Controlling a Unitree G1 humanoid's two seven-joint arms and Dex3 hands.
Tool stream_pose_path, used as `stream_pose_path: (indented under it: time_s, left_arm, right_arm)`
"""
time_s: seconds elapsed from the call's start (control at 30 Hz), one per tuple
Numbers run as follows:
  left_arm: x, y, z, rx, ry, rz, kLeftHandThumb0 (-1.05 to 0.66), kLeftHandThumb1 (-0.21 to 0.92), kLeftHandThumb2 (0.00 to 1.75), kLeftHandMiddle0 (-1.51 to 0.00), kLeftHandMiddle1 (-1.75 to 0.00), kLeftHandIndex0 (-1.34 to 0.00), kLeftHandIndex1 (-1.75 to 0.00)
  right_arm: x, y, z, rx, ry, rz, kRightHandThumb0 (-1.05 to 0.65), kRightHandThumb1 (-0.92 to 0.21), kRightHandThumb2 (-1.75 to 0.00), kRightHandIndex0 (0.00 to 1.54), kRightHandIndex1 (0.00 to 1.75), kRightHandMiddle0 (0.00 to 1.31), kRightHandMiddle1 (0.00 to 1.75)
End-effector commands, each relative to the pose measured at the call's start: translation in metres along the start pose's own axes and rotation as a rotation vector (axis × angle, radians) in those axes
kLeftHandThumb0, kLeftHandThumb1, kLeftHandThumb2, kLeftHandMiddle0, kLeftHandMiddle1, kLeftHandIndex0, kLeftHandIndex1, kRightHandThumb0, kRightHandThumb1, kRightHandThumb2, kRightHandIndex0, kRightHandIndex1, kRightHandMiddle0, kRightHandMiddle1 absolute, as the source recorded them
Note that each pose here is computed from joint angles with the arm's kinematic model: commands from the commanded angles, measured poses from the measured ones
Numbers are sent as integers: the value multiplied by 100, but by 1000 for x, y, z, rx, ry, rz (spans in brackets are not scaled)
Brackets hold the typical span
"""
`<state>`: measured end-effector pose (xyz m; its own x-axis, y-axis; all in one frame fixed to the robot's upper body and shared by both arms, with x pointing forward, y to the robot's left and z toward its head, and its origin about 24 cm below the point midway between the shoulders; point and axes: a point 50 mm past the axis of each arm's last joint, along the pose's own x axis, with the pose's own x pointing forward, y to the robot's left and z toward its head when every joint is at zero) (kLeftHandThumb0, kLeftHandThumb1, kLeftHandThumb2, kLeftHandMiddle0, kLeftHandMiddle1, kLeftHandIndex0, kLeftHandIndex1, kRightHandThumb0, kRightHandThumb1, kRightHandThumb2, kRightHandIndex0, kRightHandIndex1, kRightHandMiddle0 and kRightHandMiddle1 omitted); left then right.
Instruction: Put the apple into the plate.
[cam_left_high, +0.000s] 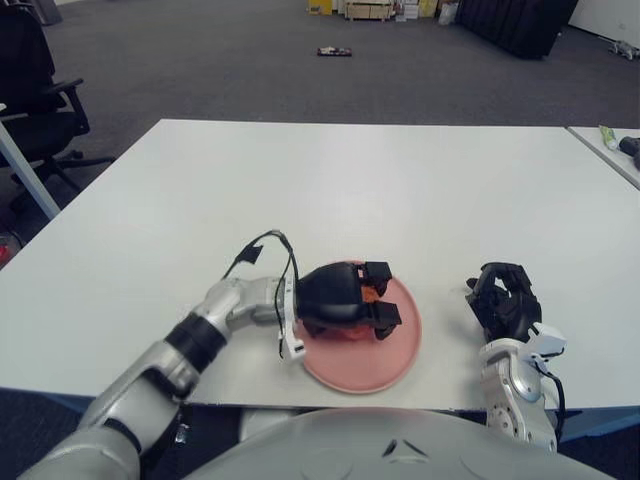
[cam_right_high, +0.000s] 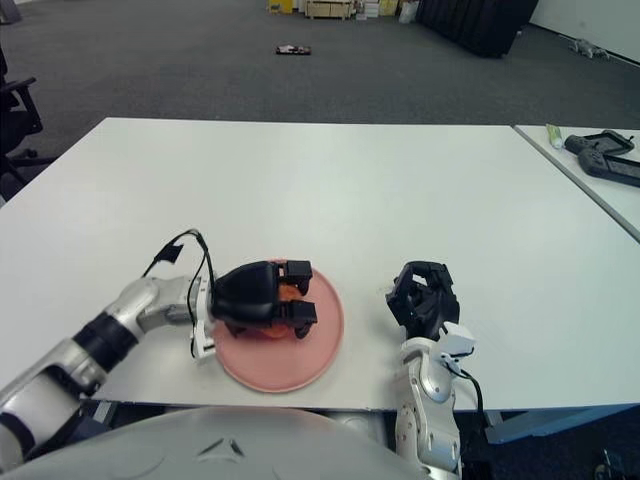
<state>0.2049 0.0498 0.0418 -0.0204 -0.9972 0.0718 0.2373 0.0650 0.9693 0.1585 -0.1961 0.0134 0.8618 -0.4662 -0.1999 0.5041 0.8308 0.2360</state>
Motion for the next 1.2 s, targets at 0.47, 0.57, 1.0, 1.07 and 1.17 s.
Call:
stream_pose_path:
  time_s: [0.47, 0.57, 1.0, 1.07, 1.17]
  left_arm:
    - [-3, 9, -4, -109, 31, -334, -104, 92, 92, 0, -3, 0, -24]
    - [-3, 11, -3, -127, 50, -336, -105, 92, 94, 0, -1, 0, -9]
    - [-7, 26, -1, -163, 96, -235, -105, 92, 92, 0, 0, 0, 0]
    - [-10, 28, -2, -173, 117, -199, -105, 92, 91, 0, 0, 0, 0]
    - [-15, 31, -3, -189, 152, -154, -105, 92, 92, 0, 0, 0, 0]
  right_arm:
    - [1, 7, -1, 46, -3, -17, -40, -60, -96, 73, 175, 39, 175]
    - [1, 6, -1, 41, -5, -19, -40, -60, -96, 73, 175, 40, 175]
    - [0, 6, -1, 28, -13, 1, -41, -57, -100, 74, 175, 42, 175]
    - [0, 6, -2, 30, -11, 2, -41, -57, -100, 74, 175, 42, 175]
    - [1, 6, -2, 32, -8, 1, -41, -57, -101, 75, 175, 42, 175]
